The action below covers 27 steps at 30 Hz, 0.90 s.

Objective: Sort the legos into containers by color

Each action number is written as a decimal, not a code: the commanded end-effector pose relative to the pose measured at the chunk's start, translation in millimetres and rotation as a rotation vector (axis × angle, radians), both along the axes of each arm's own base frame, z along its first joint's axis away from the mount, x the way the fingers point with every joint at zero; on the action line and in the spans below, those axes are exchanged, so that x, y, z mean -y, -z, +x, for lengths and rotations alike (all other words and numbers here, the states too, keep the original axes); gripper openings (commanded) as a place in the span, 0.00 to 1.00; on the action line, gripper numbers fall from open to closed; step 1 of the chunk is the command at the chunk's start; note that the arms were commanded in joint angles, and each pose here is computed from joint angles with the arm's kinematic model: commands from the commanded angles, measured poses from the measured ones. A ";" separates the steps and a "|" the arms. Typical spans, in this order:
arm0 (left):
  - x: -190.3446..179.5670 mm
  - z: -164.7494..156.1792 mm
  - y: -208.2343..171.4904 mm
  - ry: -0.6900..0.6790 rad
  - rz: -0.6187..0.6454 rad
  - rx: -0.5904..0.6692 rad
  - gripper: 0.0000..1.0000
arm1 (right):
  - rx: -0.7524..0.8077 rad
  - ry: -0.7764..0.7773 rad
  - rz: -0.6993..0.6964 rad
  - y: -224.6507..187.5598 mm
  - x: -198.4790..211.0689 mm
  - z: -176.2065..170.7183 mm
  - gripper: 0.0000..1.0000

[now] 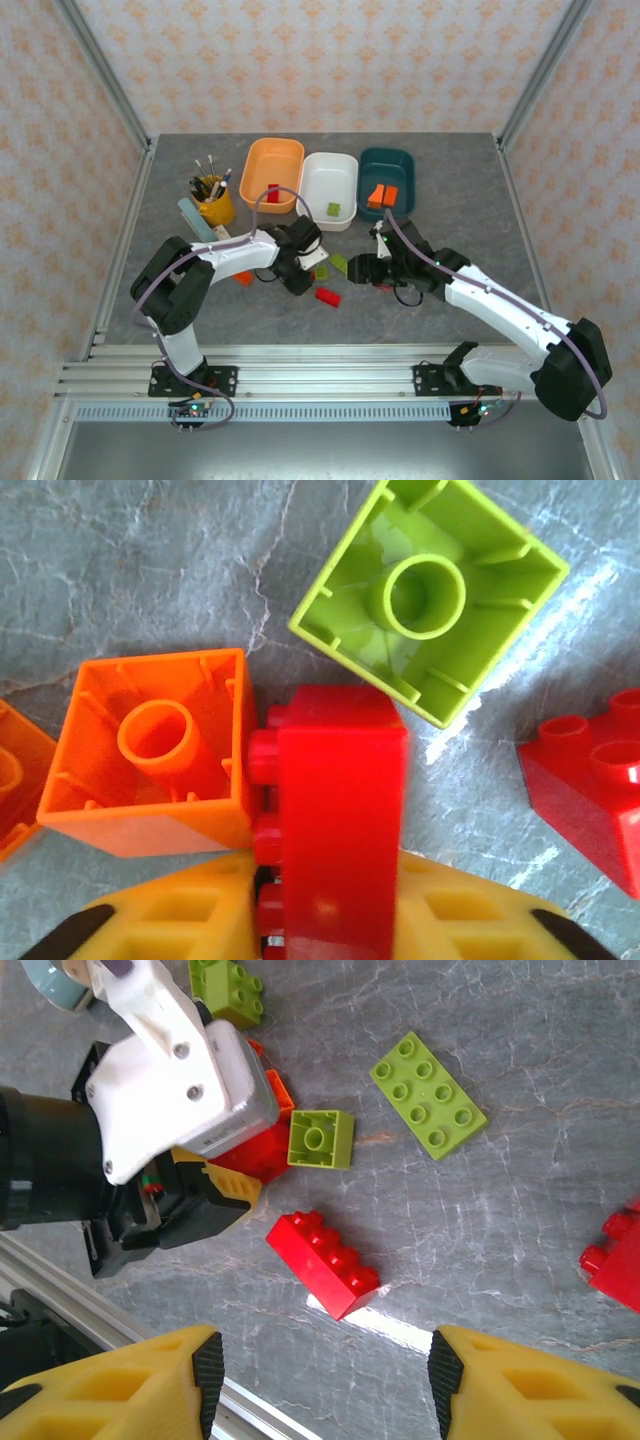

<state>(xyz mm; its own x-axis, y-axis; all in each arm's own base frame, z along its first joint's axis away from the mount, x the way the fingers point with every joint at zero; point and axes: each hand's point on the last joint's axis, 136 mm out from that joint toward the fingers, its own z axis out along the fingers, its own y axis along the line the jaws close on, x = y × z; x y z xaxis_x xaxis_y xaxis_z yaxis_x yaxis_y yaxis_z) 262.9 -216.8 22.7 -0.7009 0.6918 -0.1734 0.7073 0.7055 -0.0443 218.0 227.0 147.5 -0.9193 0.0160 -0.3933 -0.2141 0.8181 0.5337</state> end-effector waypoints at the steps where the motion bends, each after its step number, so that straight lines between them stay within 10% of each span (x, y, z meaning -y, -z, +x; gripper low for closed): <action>1: -1.3 2.2 -9.0 -0.011 0.010 0.053 0.27 | 0.049 0.025 0.039 -19.4 -5.8 10.7 0.58; 13: -11.7 13.9 -101.3 -0.267 -0.118 0.200 0.21 | 0.227 0.089 0.208 -106.9 -16.3 34.2 0.57; 27: -87.4 183.2 -163.5 -0.862 -0.127 0.350 0.21 | 0.409 0.323 0.309 -169.9 -47.8 148.8 0.59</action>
<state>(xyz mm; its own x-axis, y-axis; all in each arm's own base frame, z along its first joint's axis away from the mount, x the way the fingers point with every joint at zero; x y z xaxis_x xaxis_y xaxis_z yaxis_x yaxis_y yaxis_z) 432.7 -149.2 199.8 -0.8350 0.0068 -0.5502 0.0601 0.9951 -0.0789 340.4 272.2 296.1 -0.6859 0.3680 -0.6278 -0.2293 0.7095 0.6664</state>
